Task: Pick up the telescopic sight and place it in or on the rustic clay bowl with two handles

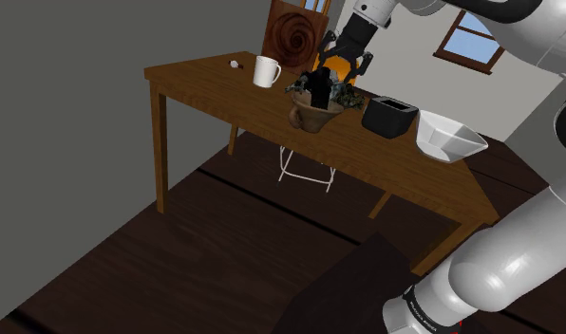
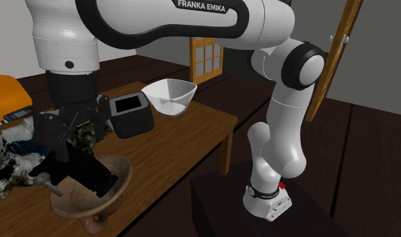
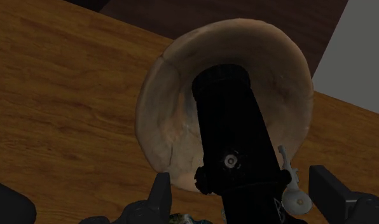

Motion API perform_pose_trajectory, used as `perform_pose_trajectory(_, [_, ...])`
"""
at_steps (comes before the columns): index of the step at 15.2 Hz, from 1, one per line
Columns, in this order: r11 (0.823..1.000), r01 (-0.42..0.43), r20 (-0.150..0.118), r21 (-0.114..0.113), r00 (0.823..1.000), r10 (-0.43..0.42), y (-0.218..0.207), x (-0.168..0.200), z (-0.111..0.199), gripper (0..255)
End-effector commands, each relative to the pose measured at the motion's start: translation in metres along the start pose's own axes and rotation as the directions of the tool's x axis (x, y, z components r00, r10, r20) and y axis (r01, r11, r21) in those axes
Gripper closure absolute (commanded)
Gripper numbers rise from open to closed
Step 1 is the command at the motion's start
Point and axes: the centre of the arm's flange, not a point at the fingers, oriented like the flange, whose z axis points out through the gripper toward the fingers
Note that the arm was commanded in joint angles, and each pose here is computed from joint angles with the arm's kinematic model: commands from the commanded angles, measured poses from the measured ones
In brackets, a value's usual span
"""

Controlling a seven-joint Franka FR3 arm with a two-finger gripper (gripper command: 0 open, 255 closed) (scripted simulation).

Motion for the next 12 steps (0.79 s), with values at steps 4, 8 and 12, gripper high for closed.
perform_pose_trajectory(4, [1.0, 0.0, 0.0, 0.0, 1.0, 0.0, 0.0, 0.0, -0.05, 0])
perform_pose_trajectory(8, [1.0, 0.0, 0.0, 0.0, 1.0, 0.0, 0.0, 0.0, -0.05, 0])
perform_pose_trajectory(12, [1.0, 0.0, 0.0, 0.0, 1.0, 0.0, 0.0, 0.0, -0.05, 0])
